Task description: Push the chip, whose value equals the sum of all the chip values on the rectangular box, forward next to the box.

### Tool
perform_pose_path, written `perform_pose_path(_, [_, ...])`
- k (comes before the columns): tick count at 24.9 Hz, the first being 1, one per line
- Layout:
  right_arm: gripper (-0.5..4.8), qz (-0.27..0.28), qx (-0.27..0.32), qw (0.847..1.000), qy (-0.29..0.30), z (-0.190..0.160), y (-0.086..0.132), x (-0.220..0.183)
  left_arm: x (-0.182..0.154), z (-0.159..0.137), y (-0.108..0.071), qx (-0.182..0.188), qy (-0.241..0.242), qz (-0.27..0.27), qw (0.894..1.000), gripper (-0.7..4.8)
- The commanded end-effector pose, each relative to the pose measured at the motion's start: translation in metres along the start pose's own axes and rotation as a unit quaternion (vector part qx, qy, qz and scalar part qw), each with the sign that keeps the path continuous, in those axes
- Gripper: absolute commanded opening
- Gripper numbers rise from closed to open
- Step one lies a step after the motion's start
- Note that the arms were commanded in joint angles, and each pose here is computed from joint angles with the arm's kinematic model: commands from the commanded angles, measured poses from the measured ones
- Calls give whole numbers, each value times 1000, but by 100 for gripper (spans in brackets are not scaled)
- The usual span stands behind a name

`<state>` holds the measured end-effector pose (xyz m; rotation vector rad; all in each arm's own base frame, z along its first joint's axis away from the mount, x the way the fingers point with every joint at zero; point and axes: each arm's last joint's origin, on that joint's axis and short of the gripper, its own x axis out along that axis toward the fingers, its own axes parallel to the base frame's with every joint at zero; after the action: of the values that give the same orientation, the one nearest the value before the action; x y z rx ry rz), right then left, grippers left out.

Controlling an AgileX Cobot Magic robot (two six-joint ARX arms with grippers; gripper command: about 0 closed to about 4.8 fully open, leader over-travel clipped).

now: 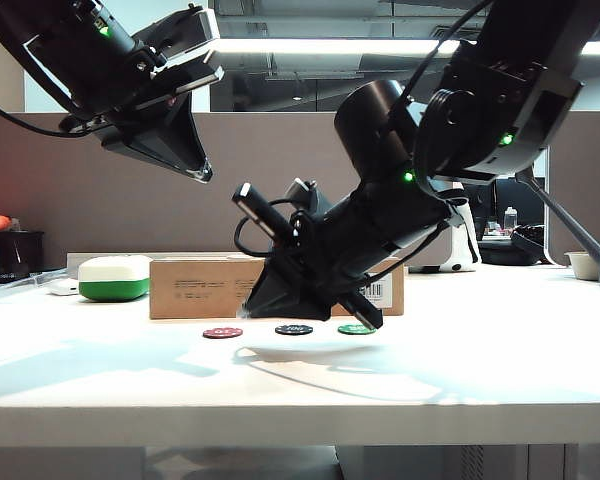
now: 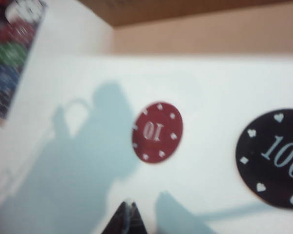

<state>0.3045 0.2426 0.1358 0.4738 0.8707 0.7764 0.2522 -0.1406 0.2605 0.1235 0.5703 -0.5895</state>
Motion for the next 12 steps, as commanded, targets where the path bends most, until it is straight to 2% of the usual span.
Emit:
perform_pose_path(1, [-5, -2, -54, 998, 16, 2, 8, 5, -1, 2, 0, 3, -9, -2, 1000, -5])
perform_pose_path(8, [-5, -12, -98, 994, 35, 8, 13, 15, -1, 2, 0, 3, -9, -2, 1000, -5])
perform_pose_path(12, [-5, -29, -95, 994, 41, 8, 12, 18, -1, 2, 0, 3, -9, -2, 1000, -5])
